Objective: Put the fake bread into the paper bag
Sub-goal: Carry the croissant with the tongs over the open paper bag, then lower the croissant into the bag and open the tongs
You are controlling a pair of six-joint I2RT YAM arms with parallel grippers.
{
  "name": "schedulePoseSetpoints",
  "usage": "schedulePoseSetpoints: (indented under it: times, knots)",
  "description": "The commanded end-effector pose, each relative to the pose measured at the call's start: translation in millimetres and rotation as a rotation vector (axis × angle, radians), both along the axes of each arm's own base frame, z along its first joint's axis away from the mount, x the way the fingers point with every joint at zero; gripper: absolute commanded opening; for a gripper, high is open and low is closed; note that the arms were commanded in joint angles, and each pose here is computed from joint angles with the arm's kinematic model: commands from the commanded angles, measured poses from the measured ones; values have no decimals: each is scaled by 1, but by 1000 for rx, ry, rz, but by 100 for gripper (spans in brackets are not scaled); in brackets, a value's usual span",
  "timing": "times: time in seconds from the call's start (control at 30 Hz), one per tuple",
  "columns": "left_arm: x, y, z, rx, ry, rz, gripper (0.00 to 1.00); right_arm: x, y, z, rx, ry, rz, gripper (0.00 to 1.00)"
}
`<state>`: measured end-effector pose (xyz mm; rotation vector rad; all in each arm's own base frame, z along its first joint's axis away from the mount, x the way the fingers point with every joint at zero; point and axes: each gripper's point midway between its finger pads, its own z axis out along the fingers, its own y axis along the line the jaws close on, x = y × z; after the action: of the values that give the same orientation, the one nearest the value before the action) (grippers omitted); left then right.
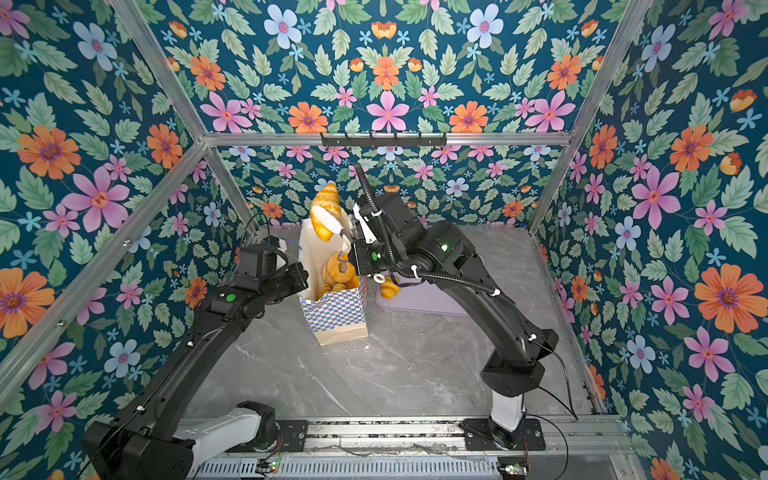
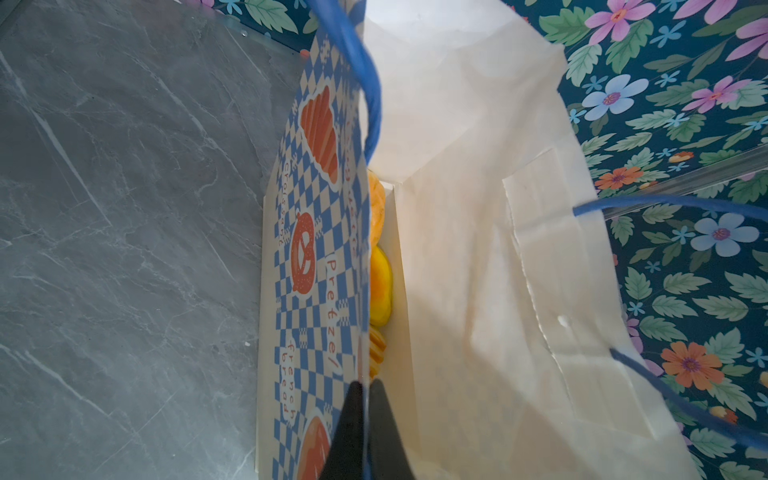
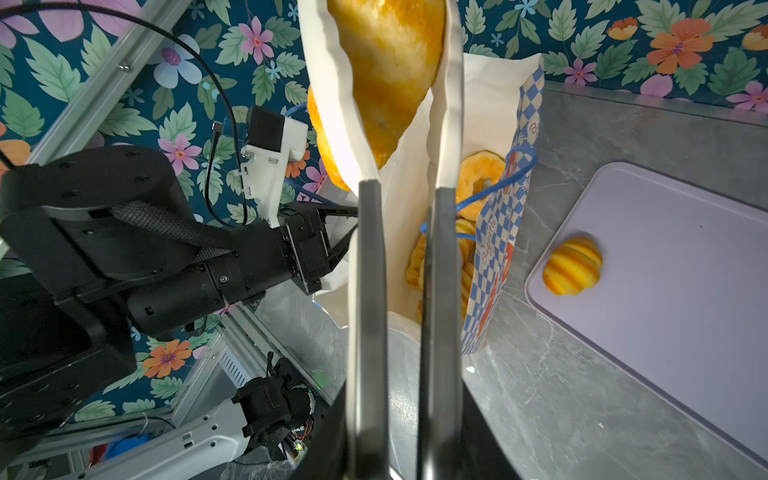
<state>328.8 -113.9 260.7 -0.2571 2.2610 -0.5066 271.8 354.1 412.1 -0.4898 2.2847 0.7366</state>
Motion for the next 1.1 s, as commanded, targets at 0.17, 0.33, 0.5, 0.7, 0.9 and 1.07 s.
schedulePoseSetpoints:
  times: [0.17,0.33,0.5,0.7,0.9,1.07]
  knots:
    - [-4,4,-5,15,13,12,4,7,16,-17,-45,17,20,27]
    - [-3,4,-4,14,11,11,4,12,20,-34,-86,36,15,27]
    - [-4,4,-4,14,11,11,4,16,23,-52,-138,60,15,27]
    - [-5,5,-4,15,12,11,5,18,23,-71,-197,84,15,27]
    - [-6,5,-4,16,10,13,5,19,22,-86,-247,104,16,27]
    - [-6,5,-4,16,11,13,5,20,19,-99,-290,122,11,29]
